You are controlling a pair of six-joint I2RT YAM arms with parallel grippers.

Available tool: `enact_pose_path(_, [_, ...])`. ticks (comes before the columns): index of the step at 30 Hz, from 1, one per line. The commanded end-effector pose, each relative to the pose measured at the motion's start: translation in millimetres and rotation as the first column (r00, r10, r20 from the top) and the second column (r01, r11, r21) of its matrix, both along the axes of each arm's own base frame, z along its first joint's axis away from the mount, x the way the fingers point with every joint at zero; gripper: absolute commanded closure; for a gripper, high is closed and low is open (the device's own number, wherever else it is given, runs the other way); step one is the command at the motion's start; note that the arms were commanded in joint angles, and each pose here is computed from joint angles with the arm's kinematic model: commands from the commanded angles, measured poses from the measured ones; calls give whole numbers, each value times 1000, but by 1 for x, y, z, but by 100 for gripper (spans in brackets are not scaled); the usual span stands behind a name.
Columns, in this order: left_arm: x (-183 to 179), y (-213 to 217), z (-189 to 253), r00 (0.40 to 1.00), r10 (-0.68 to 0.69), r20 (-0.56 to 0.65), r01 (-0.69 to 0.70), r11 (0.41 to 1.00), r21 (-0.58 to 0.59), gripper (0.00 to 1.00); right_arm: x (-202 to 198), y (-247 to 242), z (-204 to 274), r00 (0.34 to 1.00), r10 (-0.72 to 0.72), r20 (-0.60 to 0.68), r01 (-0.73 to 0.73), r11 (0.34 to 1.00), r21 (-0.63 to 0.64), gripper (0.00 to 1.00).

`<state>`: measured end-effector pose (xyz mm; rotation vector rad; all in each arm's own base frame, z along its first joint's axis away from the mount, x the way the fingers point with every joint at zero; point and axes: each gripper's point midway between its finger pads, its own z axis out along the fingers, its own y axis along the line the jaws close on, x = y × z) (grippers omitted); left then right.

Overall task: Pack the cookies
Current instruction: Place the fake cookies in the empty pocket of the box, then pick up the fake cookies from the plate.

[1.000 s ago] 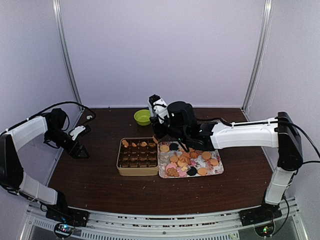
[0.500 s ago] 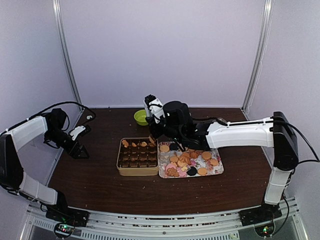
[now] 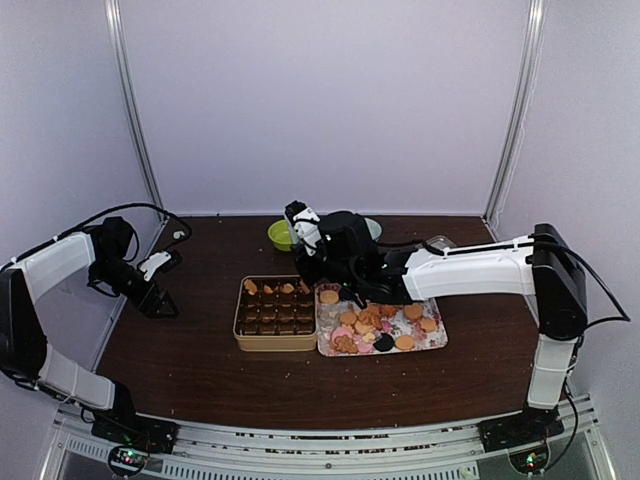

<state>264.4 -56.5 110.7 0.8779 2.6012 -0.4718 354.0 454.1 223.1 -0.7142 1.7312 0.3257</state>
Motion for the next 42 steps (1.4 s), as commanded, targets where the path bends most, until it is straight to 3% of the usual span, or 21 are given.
enact_pose_path(1, [4, 3, 8, 999, -6, 32, 6, 1000, 7, 29, 2, 5, 24, 999, -15, 31, 14, 999, 39, 69])
enact_pose_path(4, [4, 3, 9, 999, -6, 32, 6, 1000, 8, 29, 1, 2, 36, 999, -21, 40, 18, 998, 66, 60])
enact_pose_path(10, [4, 3, 9, 999, -6, 31, 6, 1000, 9, 29, -4, -12, 58, 997, -44, 57, 37, 993, 115, 60])
enact_pose_path(16, [5, 4, 10, 999, -8, 33, 7, 1000, 12, 29, -13, -59, 68, 991, -125, 49, 116, 980, 165, 62])
enact_pose_path(30, [8, 2, 9, 1000, -11, 27, 11, 1000, 1, 29, -57, -233, -21, 886, -452, -102, 460, 886, 65, 60])
enact_pose_path(42, [10, 2, 9, 1000, -9, 23, 9, 1000, -2, 29, -60, -277, -48, 817, -563, -129, 570, 821, 29, 55])
